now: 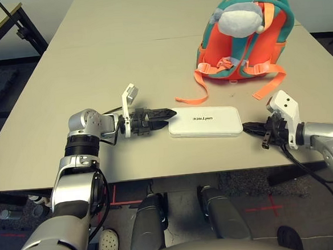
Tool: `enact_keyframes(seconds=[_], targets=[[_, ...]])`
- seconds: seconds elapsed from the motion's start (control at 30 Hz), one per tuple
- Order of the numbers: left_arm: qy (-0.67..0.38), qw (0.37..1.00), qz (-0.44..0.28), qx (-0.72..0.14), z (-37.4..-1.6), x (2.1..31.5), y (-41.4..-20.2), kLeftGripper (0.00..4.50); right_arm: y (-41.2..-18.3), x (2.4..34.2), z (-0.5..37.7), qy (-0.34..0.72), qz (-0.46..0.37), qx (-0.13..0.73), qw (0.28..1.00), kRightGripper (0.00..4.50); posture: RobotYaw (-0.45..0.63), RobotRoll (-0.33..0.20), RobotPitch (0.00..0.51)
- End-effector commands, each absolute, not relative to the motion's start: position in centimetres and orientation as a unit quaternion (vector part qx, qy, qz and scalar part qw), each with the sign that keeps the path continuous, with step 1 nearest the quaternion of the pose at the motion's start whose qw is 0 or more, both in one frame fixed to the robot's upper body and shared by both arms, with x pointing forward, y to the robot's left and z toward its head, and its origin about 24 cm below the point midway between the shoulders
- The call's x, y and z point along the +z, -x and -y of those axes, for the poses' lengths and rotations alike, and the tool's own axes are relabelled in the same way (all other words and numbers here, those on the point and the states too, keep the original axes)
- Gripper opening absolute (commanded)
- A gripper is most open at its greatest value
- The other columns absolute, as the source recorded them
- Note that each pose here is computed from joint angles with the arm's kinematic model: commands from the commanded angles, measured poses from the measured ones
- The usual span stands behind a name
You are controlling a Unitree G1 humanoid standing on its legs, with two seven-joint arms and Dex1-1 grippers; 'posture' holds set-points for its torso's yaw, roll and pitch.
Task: Put the pencil case into the backpack and zip it.
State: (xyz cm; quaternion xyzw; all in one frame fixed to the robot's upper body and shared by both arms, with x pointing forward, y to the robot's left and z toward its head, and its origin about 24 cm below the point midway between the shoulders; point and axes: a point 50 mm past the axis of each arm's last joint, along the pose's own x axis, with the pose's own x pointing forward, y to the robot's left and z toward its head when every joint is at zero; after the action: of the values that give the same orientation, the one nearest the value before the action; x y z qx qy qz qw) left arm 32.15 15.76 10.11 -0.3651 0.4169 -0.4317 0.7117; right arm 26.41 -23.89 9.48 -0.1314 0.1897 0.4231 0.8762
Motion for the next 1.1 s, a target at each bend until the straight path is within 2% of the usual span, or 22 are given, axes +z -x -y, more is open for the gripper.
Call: enact_keyframes(seconds=[0.03,0.4,0.67,1.1], targets=[[0.353,0.723,-0.457,-0.378,-17.8,8.9,-31.7,4.50,-26.2,8.7,22.9,0.122,-0.195,0.453,0.861,0.02,-0.12,0.000,0.186],[0.348,0.742,-0.449,-0.355,-20.6,10.5,-31.6,4.50,-26.5,8.4,23.5,0.131,-0.199,0.447,0.862,0.02,-0.10,0.000,0.193],[0.350,0.738,-0.451,-0.359,-19.9,10.0,-31.7,4.50,-26.8,8.2,24.3,0.140,-0.204,0.434,0.866,0.02,-0.11,0.000,0.191],[0.356,0.716,-0.464,-0.382,-17.5,9.0,-31.5,4.50,-27.6,9.0,19.4,0.110,-0.166,0.465,0.862,0.02,-0.11,0.000,0.189]])
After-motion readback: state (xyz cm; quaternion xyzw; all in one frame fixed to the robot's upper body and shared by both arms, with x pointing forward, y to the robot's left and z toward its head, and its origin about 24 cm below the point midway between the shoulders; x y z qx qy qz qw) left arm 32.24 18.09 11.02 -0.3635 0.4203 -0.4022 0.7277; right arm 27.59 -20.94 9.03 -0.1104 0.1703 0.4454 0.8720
